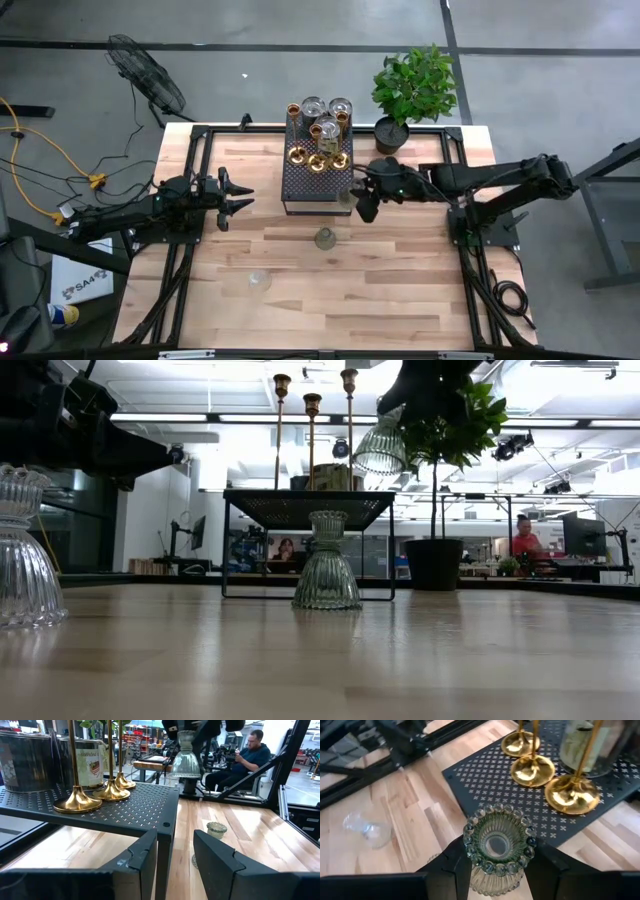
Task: Pick & Place candle stick holders
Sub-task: Put the bottom-right green transparent candle holder on the shelf
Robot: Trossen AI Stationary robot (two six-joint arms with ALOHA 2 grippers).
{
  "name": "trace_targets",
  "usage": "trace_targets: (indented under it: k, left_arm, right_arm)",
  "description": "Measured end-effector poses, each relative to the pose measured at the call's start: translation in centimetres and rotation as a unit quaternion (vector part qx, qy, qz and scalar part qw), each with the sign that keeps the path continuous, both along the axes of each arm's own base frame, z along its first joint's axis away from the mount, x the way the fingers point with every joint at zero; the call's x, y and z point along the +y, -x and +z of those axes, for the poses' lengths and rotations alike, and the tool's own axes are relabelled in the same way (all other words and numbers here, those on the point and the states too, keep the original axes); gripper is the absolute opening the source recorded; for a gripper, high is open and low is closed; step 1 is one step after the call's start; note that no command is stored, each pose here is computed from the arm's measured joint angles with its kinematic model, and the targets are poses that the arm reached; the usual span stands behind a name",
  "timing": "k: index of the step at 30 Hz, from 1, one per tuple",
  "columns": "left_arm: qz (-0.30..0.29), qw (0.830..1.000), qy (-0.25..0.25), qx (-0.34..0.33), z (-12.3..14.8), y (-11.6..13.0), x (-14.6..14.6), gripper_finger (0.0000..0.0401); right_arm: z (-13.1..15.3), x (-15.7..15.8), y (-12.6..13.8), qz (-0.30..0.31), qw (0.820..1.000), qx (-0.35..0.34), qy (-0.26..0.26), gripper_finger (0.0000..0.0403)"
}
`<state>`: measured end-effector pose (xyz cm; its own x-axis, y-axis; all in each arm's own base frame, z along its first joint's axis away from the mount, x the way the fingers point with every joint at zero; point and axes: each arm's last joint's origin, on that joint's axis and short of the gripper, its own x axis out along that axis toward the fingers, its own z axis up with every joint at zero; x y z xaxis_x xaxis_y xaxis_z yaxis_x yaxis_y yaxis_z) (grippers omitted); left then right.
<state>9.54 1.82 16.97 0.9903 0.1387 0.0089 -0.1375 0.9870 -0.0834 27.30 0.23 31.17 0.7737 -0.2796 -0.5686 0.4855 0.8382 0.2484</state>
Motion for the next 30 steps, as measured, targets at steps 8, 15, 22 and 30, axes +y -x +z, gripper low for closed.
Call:
trace_targets:
  k: [8, 15, 22, 30]
  left_arm:
    - [0.0, 1.0, 0.0, 0.0, 0.0, 0.0, 0.0, 0.0125]
    - [0.0, 1.0, 0.0, 0.0, 0.0, 0.0, 0.0, 0.0125]
    - [0.0, 1.0, 0.0, 0.0, 0.0, 0.0, 0.0, 0.0125]
    - [0.0, 1.0, 0.0, 0.0, 0.0, 0.0, 0.0, 0.0125]
  right_arm:
    - [-0.2, -0.9, 0.0, -0.066, 0.998, -0.008, -0.017, 0.0135]
    - [0.5, -1.6, -2.2, -0.091, 0.996, 0.007, -0.021, 0.0135]
    - [0.8, -2.6, -3.9, -0.128, 0.99, 0.048, -0.017, 0.0135]
    - [0.6, -2.9, -6.4, -0.135, 0.989, 0.063, -0.012, 0.0134]
